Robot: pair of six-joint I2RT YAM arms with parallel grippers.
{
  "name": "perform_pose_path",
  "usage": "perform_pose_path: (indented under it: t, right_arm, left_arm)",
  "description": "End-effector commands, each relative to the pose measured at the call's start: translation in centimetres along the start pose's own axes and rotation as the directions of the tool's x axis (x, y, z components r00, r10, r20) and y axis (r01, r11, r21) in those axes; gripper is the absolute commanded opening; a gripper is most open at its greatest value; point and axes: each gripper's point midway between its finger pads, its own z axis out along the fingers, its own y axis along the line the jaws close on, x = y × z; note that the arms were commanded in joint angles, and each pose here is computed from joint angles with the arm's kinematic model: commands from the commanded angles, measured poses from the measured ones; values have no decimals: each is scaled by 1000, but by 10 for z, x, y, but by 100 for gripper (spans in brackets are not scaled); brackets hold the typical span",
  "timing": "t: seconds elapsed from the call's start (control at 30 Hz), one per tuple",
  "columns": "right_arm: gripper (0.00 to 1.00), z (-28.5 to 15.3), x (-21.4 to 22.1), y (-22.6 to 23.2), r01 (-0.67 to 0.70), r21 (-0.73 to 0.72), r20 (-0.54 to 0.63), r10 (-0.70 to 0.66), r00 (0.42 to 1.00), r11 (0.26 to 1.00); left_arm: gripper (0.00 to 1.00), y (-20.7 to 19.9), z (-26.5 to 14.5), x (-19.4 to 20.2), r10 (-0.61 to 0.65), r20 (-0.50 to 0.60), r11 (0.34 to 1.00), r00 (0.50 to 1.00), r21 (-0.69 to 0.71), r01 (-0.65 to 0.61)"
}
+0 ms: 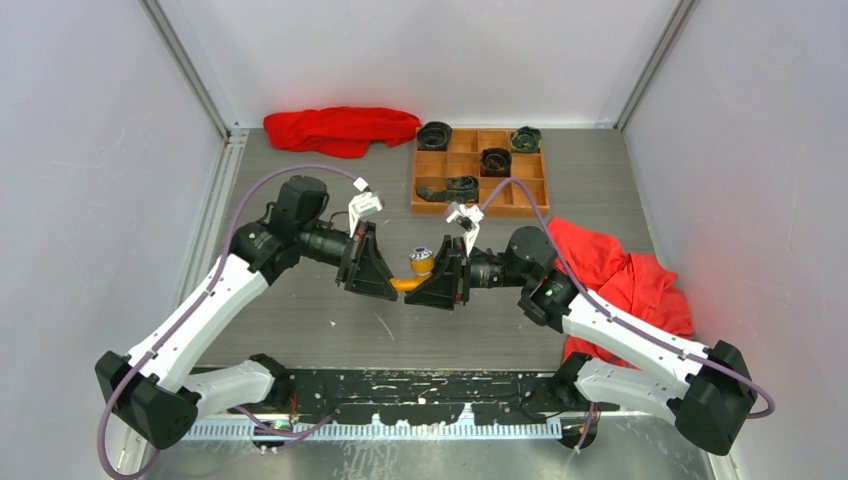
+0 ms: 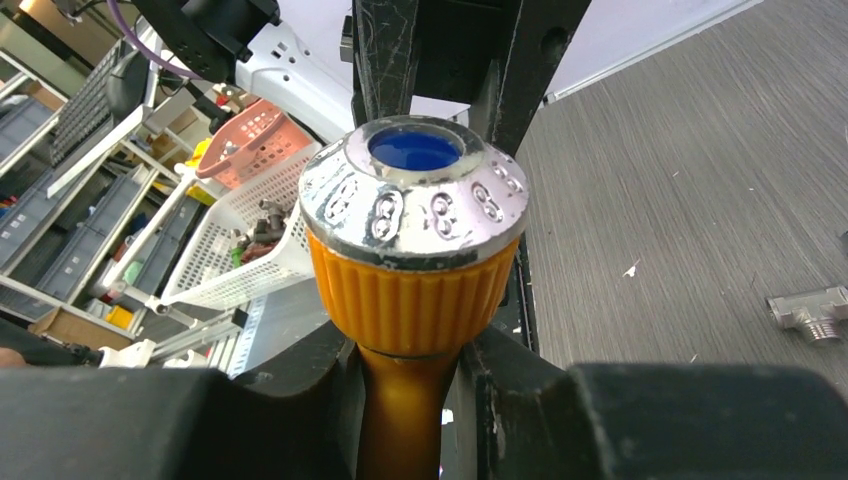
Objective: Install the water faucets
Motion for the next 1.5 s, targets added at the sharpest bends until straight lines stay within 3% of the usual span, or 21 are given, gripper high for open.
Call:
perform_pose_path:
  t: [0.0, 0.07, 0.17, 0.6, 0.7, 0.73, 0.8, 0.87, 1.03, 1.07, 1.13, 1.27, 1.47]
  right_arm:
    - [6, 0, -23, 17, 73, -45, 68, -70, 995, 996]
    - [25, -2, -26, 19, 80, -42, 80, -76, 994, 996]
    - [38, -4, -29, 23, 97, -48, 94, -92, 991, 994]
    - [46, -1, -29, 24, 89, -69, 86, -83, 993, 994]
    - [40, 1, -29, 22, 88, -70, 85, -82, 993, 994]
    - [35, 1, -29, 21, 85, -67, 88, -79, 993, 994]
    - [13, 2, -31, 22, 85, -70, 96, -78, 992, 994]
    - [1, 2, -32, 19, 80, -58, 108, -73, 991, 995]
    - [1, 1, -30, 18, 78, -53, 121, -71, 990, 996]
    - [1, 0, -30, 18, 80, -50, 126, -73, 989, 996]
    - [1, -2, -31, 10, 74, 0, 145, -74, 987, 997]
    - [0, -15, -30, -21, 52, 198, 167, -86, 982, 979]
    - [0, -49, -30, -47, 54, 406, 190, -142, 971, 912]
  left_arm:
    - [0, -14, -3, -8, 69, 18, 996, 997, 51, -70]
    - [0, -15, -3, -8, 68, 18, 996, 998, 51, -69]
    - [0, -15, -3, -9, 70, 19, 996, 997, 51, -71]
    - [0, -16, -3, -8, 69, 18, 996, 997, 56, -70]
    - [0, -16, -3, -8, 71, 19, 996, 997, 58, -72]
    - [0, -16, -3, -8, 69, 18, 996, 997, 58, -70]
    - [0, -15, -3, -7, 66, 17, 996, 998, 60, -66]
    - [0, -16, -3, -7, 68, 17, 996, 998, 60, -69]
    - [0, -14, -3, -8, 72, 19, 996, 997, 52, -73]
    - [3, -11, -3, -9, 73, 20, 997, 997, 35, -74]
    - [21, -6, -3, -11, 82, 25, 997, 996, -7, -82]
    - [41, 11, -11, -17, 111, 62, 982, 992, -159, -100]
    - [68, 51, -37, -21, 120, 114, 878, 986, -475, -52]
